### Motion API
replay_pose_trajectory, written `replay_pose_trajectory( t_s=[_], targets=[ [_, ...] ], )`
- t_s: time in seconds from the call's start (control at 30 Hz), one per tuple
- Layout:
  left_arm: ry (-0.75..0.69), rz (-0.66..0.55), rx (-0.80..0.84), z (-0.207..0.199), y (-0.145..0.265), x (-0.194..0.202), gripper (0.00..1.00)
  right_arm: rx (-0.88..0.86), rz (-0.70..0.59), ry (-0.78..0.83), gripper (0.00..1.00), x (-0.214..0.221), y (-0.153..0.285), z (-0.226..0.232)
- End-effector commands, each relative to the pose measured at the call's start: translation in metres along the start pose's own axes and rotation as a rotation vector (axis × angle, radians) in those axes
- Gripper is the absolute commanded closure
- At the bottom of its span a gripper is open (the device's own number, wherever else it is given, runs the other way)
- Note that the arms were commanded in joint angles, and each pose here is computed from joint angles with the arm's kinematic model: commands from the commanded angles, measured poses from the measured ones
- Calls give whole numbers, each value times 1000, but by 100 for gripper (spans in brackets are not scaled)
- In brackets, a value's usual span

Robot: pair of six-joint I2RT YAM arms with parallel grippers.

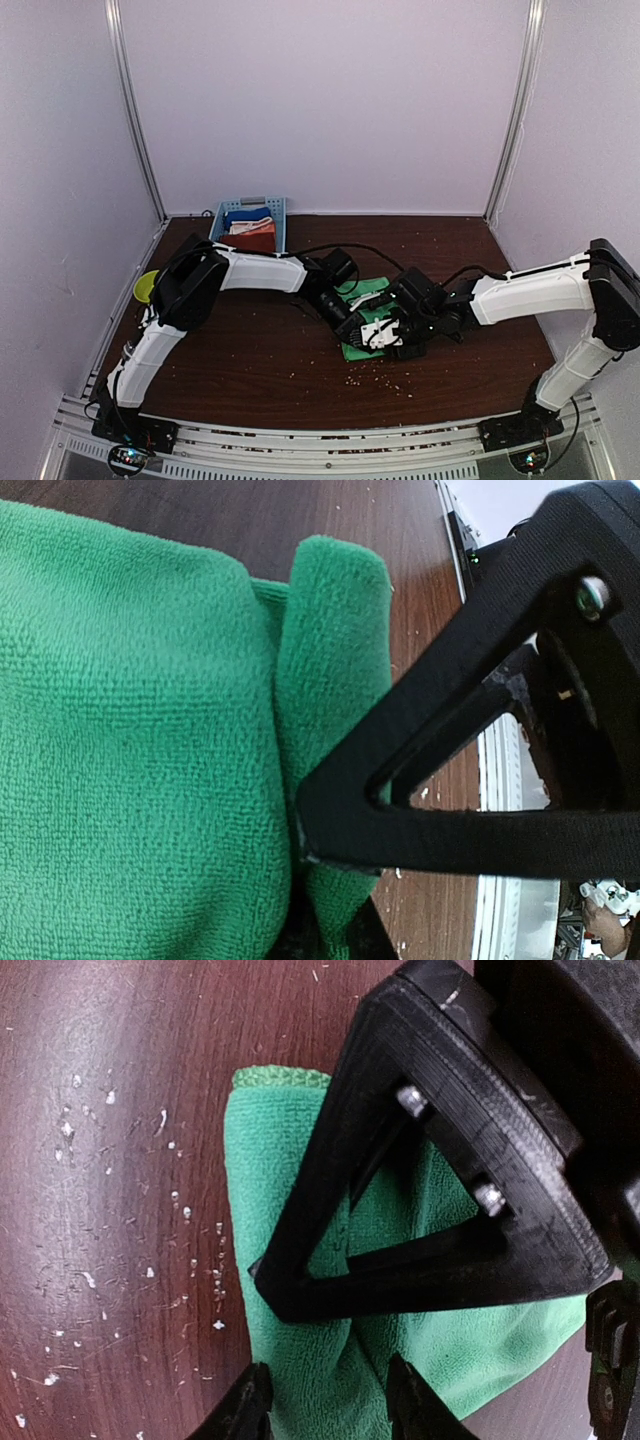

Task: Roll the towels
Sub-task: Roll the towel at the center of the board.

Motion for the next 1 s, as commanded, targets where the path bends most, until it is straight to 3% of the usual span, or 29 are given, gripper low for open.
replay_pose_trajectory(
  t_s=[0.0, 0.17, 0.33, 0.73, 0.87, 0.97],
  targets=[
    [95, 66, -82, 35, -10, 28, 91, -47, 17, 20, 59, 4, -4, 13],
    [93, 65, -82, 34, -10, 27, 91, -75, -22, 17, 61, -3, 5, 15],
    [91, 66, -78, 33, -10, 28, 91, 5, -59, 10, 60, -9, 22, 2],
    [85, 72, -103, 33, -6, 28, 91, -84, 8, 30, 63, 4, -10, 23],
    [76, 69, -122, 32, -3, 28, 89, -152, 9, 21, 87, 4, -15, 33],
    [23, 30, -181, 25, 10, 22, 75, -244, -29, -19, 95, -1, -13, 41]
  ],
)
Point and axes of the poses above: each gripper's point midway between its finger pads, its own y axis back along the fingers, its own z axis along the line the jaws close on, x = y × z, the point moved 1 cm from there along y, back along the fingers, and after that the axes turned 13 degrees about y, right-handed, at the moved point
